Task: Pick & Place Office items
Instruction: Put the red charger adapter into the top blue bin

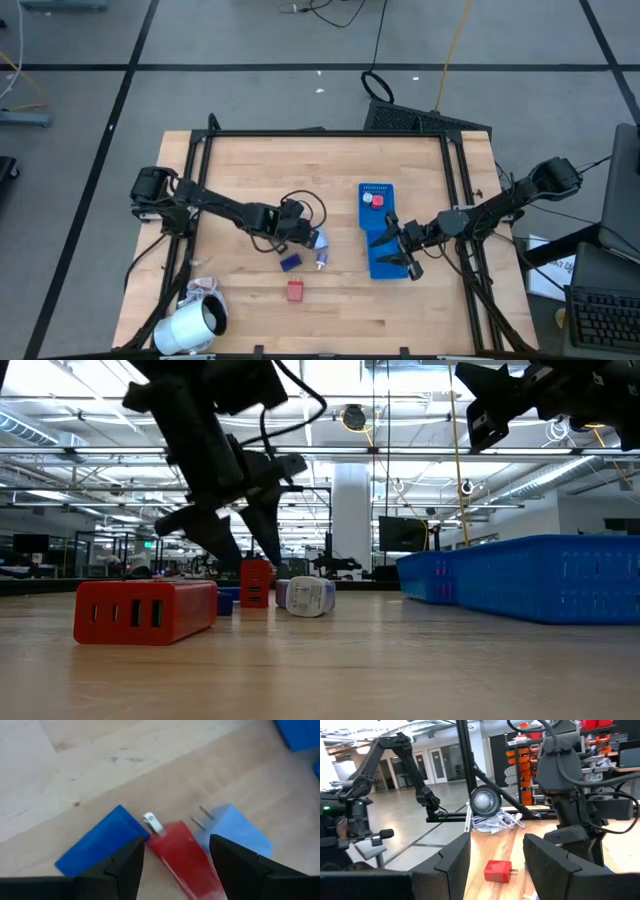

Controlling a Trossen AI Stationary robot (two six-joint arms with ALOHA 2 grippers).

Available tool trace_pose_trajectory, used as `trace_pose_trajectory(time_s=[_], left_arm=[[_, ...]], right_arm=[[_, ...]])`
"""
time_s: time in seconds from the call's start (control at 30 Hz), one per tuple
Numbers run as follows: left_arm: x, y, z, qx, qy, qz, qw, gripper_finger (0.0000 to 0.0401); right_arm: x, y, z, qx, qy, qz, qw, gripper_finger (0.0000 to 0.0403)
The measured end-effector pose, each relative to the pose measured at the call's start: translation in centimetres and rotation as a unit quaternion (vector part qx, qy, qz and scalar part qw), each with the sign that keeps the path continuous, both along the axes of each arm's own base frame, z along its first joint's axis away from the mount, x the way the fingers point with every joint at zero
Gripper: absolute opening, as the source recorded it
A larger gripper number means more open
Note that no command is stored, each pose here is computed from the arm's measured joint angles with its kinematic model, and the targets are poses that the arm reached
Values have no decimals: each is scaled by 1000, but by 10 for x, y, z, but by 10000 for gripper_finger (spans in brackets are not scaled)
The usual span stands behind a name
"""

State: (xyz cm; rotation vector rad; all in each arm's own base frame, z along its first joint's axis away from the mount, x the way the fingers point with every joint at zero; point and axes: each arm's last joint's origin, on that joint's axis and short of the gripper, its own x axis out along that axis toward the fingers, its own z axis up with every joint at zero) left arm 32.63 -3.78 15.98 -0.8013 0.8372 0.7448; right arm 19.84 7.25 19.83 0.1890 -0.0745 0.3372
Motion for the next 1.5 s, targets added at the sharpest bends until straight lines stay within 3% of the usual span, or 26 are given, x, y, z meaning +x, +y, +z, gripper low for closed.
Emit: trace_pose_trajectory(time_s=[0.4, 0.63, 0.73, 0.97, 1.33, 1.5], left_arm=[[11, 16, -22, -28, 24, -28, 999, 225], [8, 15, -17, -29, 38, -95, 994, 225], [1, 13, -10, -57, 51, -121, 990, 225], [-17, 15, 6, -71, 87, -90, 990, 225], [-29, 8, 1, -104, 146, -42, 983, 225], [-30, 9, 2, -105, 150, -54, 982, 225]], right_arm=[[0, -1, -1, 0, 5, -15, 1000, 171], [0, -1, -1, 0, 6, -14, 1000, 171], [0, -1, -1, -1, 7, -14, 1000, 171], [0, -1, -1, -1, 7, -15, 1000, 171], [0, -1, -1, 0, 6, -16, 1000, 171], [0, -1, -1, 0, 6, -16, 1000, 171]])
